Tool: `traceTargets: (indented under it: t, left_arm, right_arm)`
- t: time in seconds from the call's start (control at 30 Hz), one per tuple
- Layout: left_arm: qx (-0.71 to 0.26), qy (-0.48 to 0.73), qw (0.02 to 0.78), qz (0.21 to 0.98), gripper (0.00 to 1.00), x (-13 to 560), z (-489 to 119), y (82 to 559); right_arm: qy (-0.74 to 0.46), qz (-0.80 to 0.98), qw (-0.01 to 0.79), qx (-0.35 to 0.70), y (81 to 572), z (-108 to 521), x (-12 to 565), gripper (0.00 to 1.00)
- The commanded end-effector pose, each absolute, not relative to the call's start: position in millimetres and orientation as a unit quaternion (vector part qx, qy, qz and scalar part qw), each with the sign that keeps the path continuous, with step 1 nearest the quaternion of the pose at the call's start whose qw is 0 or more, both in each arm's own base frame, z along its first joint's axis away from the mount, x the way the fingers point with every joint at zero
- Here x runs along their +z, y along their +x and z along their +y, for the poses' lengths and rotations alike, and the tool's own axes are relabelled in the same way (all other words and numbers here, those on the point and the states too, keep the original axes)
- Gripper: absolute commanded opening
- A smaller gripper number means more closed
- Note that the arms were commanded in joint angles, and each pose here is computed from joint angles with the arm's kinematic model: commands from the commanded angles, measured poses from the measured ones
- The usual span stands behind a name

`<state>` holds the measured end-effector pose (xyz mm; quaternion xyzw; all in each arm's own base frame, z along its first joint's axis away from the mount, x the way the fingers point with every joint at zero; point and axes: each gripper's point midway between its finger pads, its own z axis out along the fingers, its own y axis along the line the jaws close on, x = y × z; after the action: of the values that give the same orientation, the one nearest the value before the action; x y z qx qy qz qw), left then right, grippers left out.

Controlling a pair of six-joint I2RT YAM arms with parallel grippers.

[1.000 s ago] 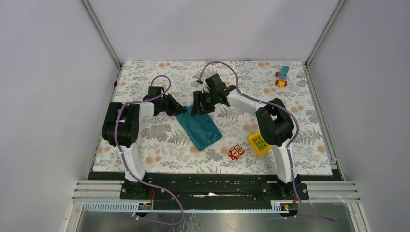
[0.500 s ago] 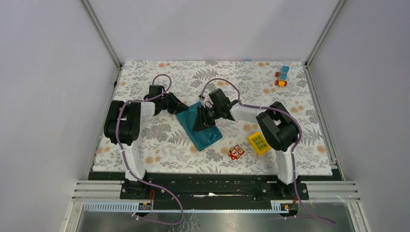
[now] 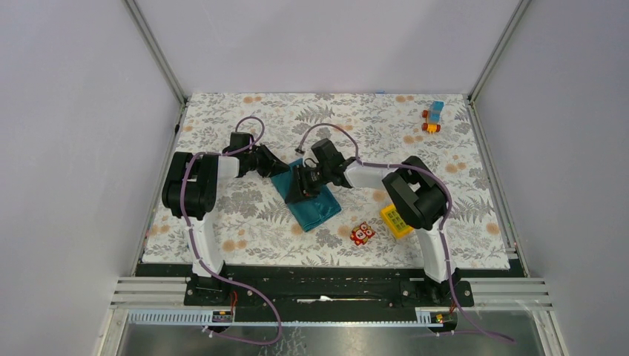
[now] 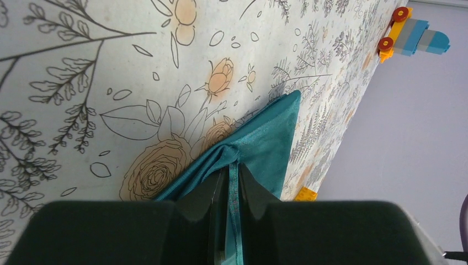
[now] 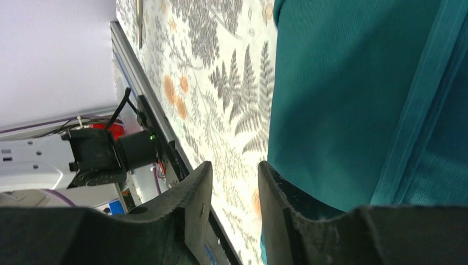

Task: Fold the napkin into a case and place the utensils inside
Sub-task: Smooth out the 2/3-rectangle-folded napkin at the center of the board.

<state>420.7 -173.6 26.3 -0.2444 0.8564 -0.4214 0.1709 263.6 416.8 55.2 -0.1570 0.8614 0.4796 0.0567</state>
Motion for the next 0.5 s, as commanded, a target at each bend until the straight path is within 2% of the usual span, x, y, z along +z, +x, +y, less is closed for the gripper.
traceTargets:
  t: [0.0,0.13,0.3,0.47]
  left_arm:
    - [-0.429,-0.231,0.180,0.855,0.16,29.2,-175.4,427.5]
    - [-0.426,-0.232,0.179,0.856,0.16,28.5,-174.8,426.3]
    - [-0.425,-0.237,0.174,0.857,0.16,25.4,-174.7,426.0]
    - [-0.422,-0.239,0.171,0.857,0.16,22.1,-174.3,425.5]
  right_arm:
    - [-0.187,0.844,0.070,0.498,280.7,438.2,65.4,0.45]
    - [-0.194,0.840,0.071,0.501,292.3,449.6,63.1,0.53]
    - [-0.189,0.840,0.038,0.507,287.9,452.7,47.6,0.56]
    - [-0.168,0.836,0.018,0.522,262.5,438.3,39.2,0.56]
